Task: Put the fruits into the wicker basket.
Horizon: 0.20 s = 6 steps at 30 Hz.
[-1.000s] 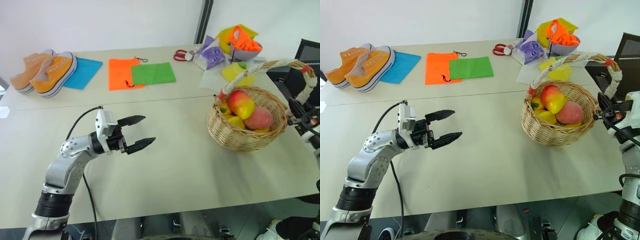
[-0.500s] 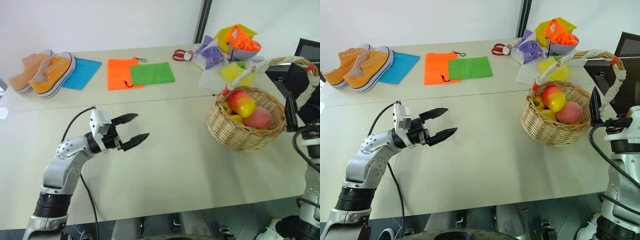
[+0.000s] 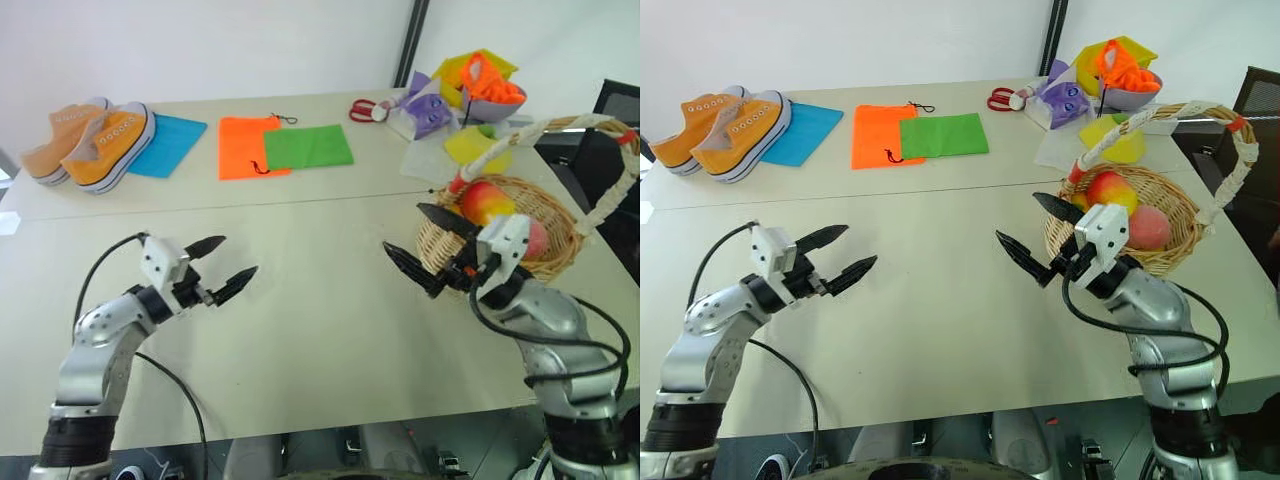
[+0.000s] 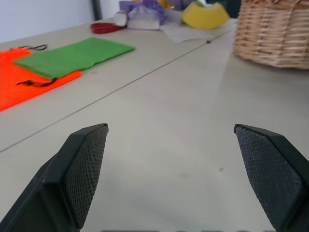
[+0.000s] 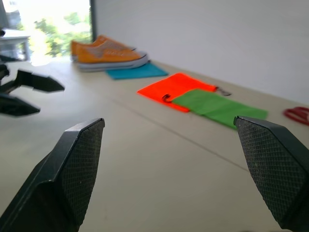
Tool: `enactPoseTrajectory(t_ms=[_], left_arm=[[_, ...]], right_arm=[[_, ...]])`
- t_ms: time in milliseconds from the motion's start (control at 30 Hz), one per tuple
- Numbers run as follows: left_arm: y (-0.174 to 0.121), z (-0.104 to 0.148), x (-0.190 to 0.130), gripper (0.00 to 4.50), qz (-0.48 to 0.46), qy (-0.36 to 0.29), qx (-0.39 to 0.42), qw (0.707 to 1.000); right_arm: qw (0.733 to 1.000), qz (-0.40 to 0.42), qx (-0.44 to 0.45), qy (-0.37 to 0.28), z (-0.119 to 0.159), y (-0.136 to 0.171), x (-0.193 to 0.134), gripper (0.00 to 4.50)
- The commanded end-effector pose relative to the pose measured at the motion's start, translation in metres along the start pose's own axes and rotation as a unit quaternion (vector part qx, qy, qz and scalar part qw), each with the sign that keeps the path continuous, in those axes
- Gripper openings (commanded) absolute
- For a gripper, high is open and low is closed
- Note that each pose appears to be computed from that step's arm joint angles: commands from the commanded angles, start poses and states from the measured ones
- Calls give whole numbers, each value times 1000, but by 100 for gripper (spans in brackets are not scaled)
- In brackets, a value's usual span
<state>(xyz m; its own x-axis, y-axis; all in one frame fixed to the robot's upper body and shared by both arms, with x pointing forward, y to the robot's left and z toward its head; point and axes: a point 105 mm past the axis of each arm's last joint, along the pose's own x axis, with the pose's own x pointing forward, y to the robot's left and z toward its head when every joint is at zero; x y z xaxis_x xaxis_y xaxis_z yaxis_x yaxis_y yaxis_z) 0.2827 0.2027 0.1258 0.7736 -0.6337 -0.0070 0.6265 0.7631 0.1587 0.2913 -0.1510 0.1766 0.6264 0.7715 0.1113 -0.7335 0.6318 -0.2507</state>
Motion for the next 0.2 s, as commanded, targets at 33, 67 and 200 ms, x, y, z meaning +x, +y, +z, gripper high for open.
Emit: enactPoseTrajectory(t_ms=[33, 67, 200], left_arm=[[11, 13, -19, 450, 41, -10, 41, 998], [12, 12, -22, 450, 48, -7, 43, 998], [21, 11, -35, 450, 82, 5, 59, 995]], right_arm=[[999, 33, -3, 11, -7, -8, 0, 448], [999, 41, 0, 16, -11, -8, 1, 448], [998, 59, -7, 19, -18, -10, 7, 448]])
